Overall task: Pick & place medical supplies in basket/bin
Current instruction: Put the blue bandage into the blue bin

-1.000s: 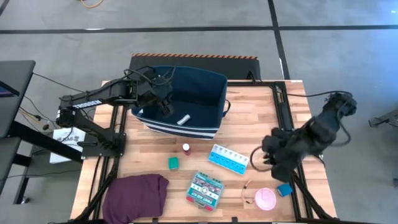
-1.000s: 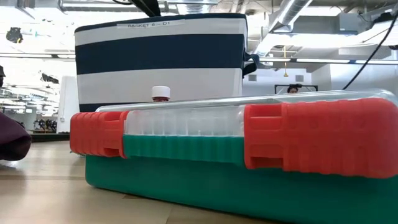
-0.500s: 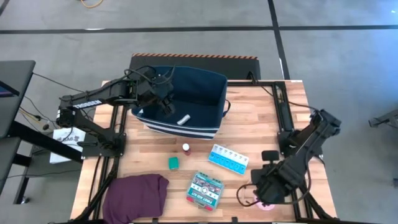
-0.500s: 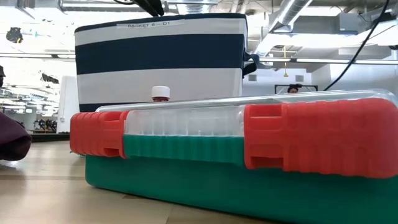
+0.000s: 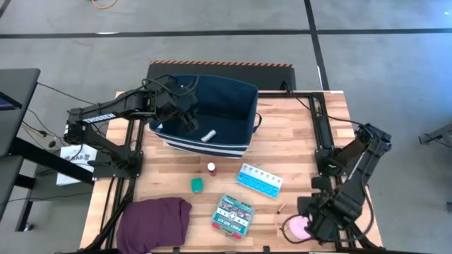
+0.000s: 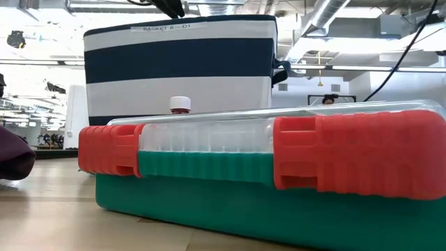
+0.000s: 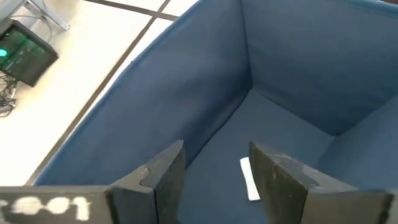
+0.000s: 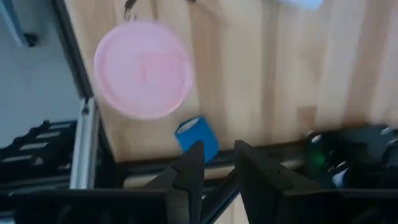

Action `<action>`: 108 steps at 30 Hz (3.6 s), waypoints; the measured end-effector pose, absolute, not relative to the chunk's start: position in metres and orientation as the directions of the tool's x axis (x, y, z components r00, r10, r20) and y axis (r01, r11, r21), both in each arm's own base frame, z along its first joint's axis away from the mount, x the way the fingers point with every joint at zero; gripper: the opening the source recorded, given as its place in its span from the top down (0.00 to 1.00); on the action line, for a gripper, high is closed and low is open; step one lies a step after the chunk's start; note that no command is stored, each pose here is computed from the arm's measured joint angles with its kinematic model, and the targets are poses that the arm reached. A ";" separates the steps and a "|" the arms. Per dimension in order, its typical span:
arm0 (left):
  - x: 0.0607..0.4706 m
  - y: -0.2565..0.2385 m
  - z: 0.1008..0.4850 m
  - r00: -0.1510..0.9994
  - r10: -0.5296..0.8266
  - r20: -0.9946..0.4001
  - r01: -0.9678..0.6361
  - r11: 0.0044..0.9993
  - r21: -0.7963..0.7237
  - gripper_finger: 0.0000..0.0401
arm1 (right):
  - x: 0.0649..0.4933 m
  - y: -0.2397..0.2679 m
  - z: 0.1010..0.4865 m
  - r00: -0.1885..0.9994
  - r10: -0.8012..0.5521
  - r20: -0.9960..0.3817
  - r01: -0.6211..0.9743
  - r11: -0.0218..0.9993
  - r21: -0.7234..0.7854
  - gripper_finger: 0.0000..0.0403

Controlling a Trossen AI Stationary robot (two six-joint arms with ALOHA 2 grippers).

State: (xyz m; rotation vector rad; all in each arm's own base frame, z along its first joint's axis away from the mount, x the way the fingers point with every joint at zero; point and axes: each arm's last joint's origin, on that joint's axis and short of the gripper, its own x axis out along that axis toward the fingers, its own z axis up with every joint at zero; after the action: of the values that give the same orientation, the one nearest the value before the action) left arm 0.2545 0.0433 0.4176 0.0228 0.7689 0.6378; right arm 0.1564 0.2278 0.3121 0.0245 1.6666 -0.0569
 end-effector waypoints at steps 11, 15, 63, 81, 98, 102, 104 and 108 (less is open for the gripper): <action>0.258 0.047 0.422 0.576 0.557 -0.598 -0.475 0.824 0.310 0.58 | 0.129 0.243 0.266 -0.302 0.043 -0.952 0.144 0.990 -0.001 0.79; 0.259 0.046 0.422 0.586 0.535 -0.609 -0.481 0.834 0.270 0.58 | 0.129 0.241 0.261 -0.309 0.027 -0.951 0.145 0.989 -0.019 0.76; 0.257 0.043 0.418 0.600 0.440 -0.669 -0.482 0.865 0.137 0.58 | 0.126 0.265 0.182 -0.354 -0.037 -0.934 -0.205 0.978 0.039 0.44; 0.257 0.043 0.418 0.601 0.439 -0.668 -0.484 0.865 0.134 0.58 | 0.128 0.273 0.154 -0.384 -0.104 -0.917 -0.286 0.958 0.011 0.44; 0.257 0.043 0.418 0.600 0.440 -0.668 -0.484 0.865 0.134 0.58 | 0.112 0.268 0.143 -0.284 -0.217 -0.934 -0.292 0.947 -0.132 0.51; 0.257 0.043 0.418 0.600 0.440 -0.668 -0.481 0.866 0.138 0.58 | 0.107 0.271 0.142 -0.280 -0.218 -0.935 -0.251 0.957 -0.148 0.60; 0.257 0.043 0.418 0.600 0.440 -0.668 -0.481 0.866 0.138 0.58 | 0.108 0.271 0.142 -0.286 -0.215 -0.934 -0.242 0.959 -0.147 0.66; 0.257 0.043 0.418 0.600 0.440 -0.668 -0.480 0.866 0.139 0.58 | 0.113 0.268 0.144 -0.304 -0.223 -0.926 -0.250 0.957 -0.149 0.76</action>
State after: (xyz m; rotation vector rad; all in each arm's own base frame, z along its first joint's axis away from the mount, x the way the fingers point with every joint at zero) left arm 0.2569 0.0426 0.4177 -0.0566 0.7580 0.5337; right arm 0.1125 0.2682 0.1443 -0.3442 1.8943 0.0277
